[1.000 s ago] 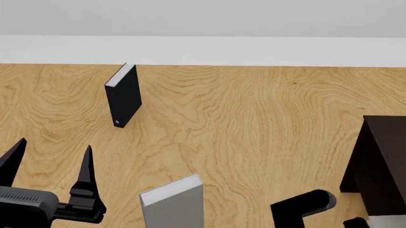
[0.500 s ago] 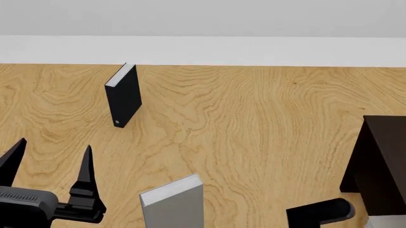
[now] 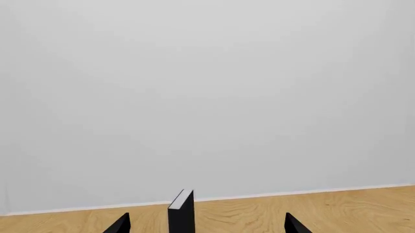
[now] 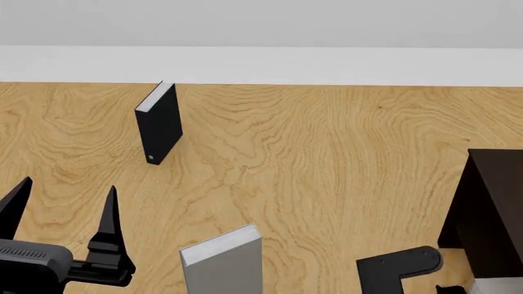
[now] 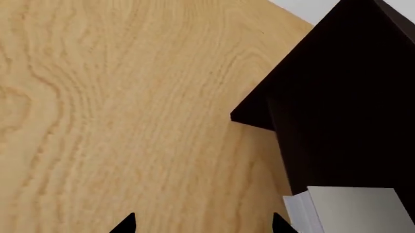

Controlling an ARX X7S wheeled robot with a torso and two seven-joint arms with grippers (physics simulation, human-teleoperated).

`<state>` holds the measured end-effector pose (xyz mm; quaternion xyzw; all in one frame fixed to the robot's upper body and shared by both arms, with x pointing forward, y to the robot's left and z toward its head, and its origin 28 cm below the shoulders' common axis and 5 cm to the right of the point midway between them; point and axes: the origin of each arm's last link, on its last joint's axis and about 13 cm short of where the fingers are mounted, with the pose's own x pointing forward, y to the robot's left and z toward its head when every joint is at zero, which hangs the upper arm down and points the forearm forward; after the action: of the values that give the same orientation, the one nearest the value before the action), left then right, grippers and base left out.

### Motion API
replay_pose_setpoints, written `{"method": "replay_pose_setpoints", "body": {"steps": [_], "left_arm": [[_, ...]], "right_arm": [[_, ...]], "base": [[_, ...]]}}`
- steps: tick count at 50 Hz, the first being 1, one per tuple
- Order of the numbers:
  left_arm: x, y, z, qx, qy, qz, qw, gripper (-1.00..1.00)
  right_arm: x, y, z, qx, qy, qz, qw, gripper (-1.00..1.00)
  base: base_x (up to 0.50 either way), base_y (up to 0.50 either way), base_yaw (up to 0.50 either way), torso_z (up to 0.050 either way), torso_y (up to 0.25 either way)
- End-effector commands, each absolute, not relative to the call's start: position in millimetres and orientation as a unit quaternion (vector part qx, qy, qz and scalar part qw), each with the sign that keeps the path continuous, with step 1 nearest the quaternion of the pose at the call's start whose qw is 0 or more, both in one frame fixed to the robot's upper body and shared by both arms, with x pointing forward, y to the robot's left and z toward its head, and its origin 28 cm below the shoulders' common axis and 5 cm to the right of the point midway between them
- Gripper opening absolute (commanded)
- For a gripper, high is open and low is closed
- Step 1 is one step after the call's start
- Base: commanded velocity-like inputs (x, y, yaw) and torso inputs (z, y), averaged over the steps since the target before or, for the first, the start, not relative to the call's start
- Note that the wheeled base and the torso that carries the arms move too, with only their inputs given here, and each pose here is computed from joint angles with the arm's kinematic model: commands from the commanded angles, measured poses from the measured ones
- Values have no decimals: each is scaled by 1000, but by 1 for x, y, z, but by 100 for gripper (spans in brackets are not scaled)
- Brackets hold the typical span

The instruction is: Pick up the book on the right and place it on the cabinet shelf.

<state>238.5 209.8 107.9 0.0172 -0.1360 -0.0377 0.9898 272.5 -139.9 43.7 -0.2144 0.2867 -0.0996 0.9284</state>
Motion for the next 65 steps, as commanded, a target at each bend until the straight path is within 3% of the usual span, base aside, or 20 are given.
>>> {"method": "replay_pose_setpoints", "body": {"steps": [1, 65], "left_arm": [[238, 210, 108, 17, -137, -37, 990, 100], [240, 209, 106, 24, -136, -36, 990, 100]], "right_arm": [[278, -141, 36, -183, 297, -77, 934, 100], [307, -174, 7, -216, 326, -200, 898, 100]], "base": [[0, 0, 0, 0, 0], [0, 0, 0, 0, 0]]}}
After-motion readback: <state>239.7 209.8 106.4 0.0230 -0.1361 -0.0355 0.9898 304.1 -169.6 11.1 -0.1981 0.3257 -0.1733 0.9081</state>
